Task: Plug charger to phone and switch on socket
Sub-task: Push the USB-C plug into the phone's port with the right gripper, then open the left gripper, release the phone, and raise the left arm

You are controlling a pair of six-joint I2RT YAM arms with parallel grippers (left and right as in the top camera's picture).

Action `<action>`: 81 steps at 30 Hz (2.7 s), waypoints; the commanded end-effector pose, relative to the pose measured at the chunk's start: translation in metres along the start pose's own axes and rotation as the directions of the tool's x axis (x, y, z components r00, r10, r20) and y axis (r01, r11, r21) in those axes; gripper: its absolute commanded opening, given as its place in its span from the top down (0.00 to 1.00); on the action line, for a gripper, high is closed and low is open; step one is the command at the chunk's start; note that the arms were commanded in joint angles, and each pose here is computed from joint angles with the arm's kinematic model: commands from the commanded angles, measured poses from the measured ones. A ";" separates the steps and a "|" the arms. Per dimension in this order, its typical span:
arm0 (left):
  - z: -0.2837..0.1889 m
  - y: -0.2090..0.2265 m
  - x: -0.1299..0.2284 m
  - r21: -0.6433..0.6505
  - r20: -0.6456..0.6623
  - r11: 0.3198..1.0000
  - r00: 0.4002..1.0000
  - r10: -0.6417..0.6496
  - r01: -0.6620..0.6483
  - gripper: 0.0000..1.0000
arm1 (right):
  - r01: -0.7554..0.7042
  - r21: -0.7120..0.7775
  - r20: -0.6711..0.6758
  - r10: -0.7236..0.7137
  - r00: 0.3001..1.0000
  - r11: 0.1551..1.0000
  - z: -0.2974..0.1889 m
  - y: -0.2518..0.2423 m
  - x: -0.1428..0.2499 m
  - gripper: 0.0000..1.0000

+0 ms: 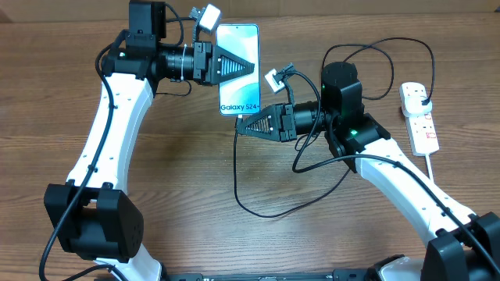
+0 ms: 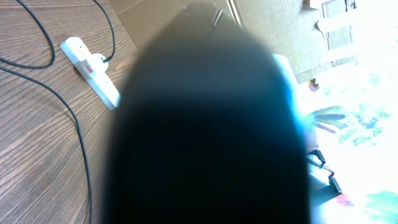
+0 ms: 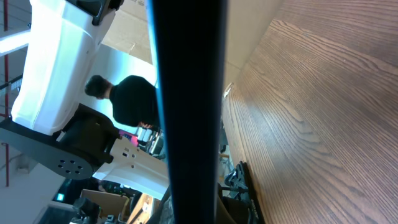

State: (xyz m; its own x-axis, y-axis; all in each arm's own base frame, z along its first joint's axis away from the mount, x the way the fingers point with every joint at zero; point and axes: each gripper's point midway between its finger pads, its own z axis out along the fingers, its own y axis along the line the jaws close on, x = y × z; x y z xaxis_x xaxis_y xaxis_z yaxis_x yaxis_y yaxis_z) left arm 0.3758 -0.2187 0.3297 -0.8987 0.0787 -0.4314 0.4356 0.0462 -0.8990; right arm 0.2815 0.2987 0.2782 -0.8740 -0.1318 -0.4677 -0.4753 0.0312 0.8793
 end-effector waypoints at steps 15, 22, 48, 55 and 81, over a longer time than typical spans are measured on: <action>0.001 -0.033 0.004 0.047 -0.017 0.997 0.998 0.064 -0.063 0.96 | 0.007 0.030 0.063 -0.009 0.998 1.000 -0.021 -0.009 -0.017 0.96; 0.000 -0.025 0.001 0.001 -0.001 0.998 0.998 0.064 -0.064 0.96 | 0.032 -0.006 0.034 -0.031 0.999 0.999 -0.028 -0.004 -0.013 0.56; 0.032 -0.034 0.019 0.038 -0.079 0.998 0.996 0.052 -0.050 0.96 | 0.134 0.037 0.112 -0.137 0.984 0.990 -0.031 -0.003 -0.033 0.83; 0.032 -0.024 0.015 -0.025 -0.059 0.998 0.997 0.053 -0.054 0.65 | 0.133 0.037 0.111 -0.136 0.984 0.990 -0.031 -0.003 -0.033 0.92; -0.075 0.080 -0.040 -0.590 0.246 0.803 0.965 0.087 0.078 0.00 | -0.283 0.366 0.126 0.254 0.959 0.887 -0.024 -0.181 0.017 0.94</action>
State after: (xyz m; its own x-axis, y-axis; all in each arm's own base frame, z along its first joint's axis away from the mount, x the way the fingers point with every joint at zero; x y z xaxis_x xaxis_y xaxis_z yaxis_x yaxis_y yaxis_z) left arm 0.4415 -0.1564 0.2715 -0.8826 -0.1359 -0.4500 0.3194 0.5291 -0.7862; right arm 0.3519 0.2648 0.1288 -0.9709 0.0216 -0.2386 -0.2084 0.4151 0.8856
